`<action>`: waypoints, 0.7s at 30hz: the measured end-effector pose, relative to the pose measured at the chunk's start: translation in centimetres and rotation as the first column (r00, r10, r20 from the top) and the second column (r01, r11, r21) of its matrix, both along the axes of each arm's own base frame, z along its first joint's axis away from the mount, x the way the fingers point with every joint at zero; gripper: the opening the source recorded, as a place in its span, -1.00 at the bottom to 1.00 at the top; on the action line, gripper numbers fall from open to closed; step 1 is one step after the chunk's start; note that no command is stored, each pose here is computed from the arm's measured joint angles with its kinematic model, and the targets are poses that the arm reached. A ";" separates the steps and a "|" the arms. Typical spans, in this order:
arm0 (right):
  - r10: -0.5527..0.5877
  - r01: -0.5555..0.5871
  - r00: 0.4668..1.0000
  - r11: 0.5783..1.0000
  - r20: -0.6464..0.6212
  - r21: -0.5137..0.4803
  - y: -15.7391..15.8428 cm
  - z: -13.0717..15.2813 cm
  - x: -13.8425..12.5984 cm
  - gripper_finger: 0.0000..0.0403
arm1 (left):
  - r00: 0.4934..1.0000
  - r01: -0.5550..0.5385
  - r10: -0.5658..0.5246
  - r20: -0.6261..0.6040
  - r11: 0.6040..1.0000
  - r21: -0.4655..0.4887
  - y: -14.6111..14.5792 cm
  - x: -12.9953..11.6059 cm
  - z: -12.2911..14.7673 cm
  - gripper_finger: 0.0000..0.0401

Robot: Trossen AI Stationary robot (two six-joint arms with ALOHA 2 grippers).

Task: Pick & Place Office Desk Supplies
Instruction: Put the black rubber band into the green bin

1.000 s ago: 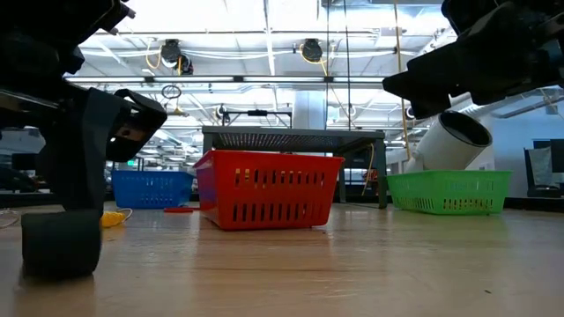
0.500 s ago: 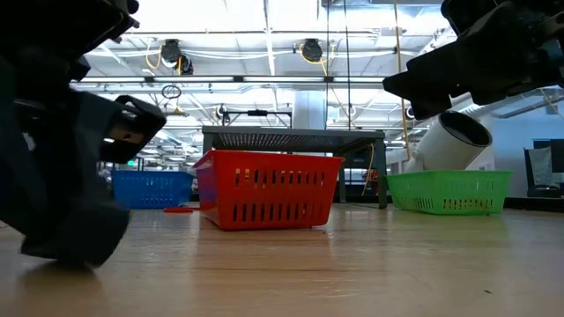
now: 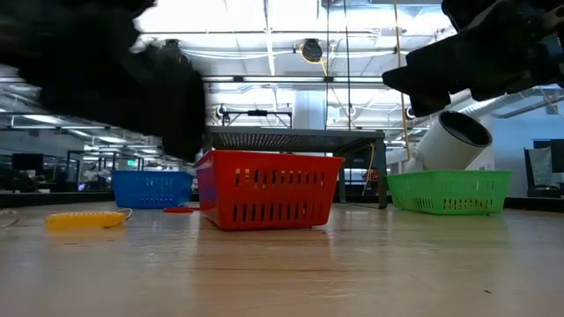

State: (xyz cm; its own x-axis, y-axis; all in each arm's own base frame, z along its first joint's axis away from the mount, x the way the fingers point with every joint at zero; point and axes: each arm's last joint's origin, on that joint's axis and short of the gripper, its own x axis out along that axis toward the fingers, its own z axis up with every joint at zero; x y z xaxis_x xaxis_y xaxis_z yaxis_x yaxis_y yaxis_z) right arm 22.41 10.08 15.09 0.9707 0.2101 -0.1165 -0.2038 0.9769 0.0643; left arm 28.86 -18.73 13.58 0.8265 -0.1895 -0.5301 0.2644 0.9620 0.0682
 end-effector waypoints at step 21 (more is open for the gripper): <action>-0.023 0.040 0.886 0.999 0.463 -0.028 -0.2 4.5 -0.5 -0.25 | 0.953 -0.045 -0.051 0.298 0.951 0.307 7.1 9.4 9.1 -0.97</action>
